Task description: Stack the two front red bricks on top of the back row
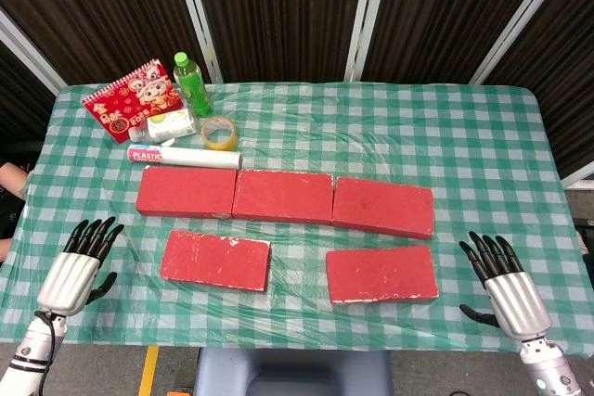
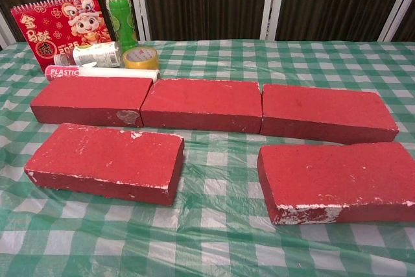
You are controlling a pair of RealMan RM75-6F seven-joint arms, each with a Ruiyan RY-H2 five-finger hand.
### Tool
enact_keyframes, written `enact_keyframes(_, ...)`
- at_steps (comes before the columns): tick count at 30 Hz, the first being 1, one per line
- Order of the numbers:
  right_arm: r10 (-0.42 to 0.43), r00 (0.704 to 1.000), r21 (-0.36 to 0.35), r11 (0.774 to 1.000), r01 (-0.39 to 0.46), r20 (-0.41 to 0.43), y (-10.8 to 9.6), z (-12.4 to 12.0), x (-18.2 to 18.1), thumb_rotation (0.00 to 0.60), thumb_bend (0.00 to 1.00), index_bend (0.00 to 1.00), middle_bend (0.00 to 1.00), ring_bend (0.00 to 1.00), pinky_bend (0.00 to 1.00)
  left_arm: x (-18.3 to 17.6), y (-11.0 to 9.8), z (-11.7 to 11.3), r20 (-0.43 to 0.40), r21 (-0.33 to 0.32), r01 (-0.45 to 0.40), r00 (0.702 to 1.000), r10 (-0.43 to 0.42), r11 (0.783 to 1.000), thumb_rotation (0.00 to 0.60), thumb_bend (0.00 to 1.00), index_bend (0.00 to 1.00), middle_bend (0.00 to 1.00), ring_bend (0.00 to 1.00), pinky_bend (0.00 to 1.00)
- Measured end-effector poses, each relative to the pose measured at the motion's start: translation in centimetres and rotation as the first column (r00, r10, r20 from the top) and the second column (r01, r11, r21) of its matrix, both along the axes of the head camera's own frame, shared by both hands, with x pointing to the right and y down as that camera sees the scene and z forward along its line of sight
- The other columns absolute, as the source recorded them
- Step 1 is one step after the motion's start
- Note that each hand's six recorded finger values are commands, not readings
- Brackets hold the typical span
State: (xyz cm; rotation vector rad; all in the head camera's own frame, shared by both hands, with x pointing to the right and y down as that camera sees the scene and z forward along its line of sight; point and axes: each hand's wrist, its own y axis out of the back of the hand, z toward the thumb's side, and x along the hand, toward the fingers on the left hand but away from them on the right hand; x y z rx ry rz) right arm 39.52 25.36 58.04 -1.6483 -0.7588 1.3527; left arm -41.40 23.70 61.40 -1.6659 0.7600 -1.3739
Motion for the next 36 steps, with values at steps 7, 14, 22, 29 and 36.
enact_keyframes(7, -0.004, 1.000, -0.006, 1.000, 0.004, 0.010, 0.2, -0.2, -0.2, 0.600, 0.13, 0.00, 0.00, 0.00, 0.00, 1.7, 0.8, 0.6, -0.065, -0.051, -0.046, 0.997, 0.042, 0.998, 0.600, 0.35, 0.00, 0.00, 0.00, 0.05)
enact_keyframes(14, -0.021, 0.999, -0.039, 0.999, 0.022, 0.030, 0.8, -0.2, -0.5, 0.600, 0.13, 0.00, 0.00, 0.00, 0.00, 7.0, 1.0, 1.2, -0.287, -0.166, -0.195, 0.947, 0.142, 0.967, 0.600, 0.32, 0.00, 0.00, 0.00, 0.02)
enact_keyframes(22, -0.032, 0.998, -0.070, 0.997, 0.035, 0.055, 1.2, -0.4, -0.6, 0.600, 0.13, 0.00, 0.00, 0.00, 0.00, 13.0, -0.7, 1.2, -0.497, -0.215, -0.304, 0.852, 0.164, 0.928, 0.600, 0.29, 0.00, 0.00, 0.00, 0.00)
enact_keyframes(29, -0.025, 0.998, -0.077, 0.997, 0.030, 0.063, 1.1, -0.4, -0.6, 0.600, 0.13, 0.00, 0.00, 0.00, 0.00, 15.6, -0.7, 2.7, -0.500, -0.274, -0.379, 0.841, 0.206, 0.884, 0.600, 0.28, 0.00, 0.00, 0.00, 0.00)
enact_keyframes(36, -0.021, 0.997, -0.075, 0.997, 0.026, 0.070, 1.2, -0.6, -0.6, 0.600, 0.13, 0.00, 0.00, 0.00, 0.00, 17.0, -1.6, 4.8, -0.471, -0.313, -0.391, 0.855, 0.216, 0.866, 0.600, 0.28, 0.00, 0.00, 0.00, 0.00)
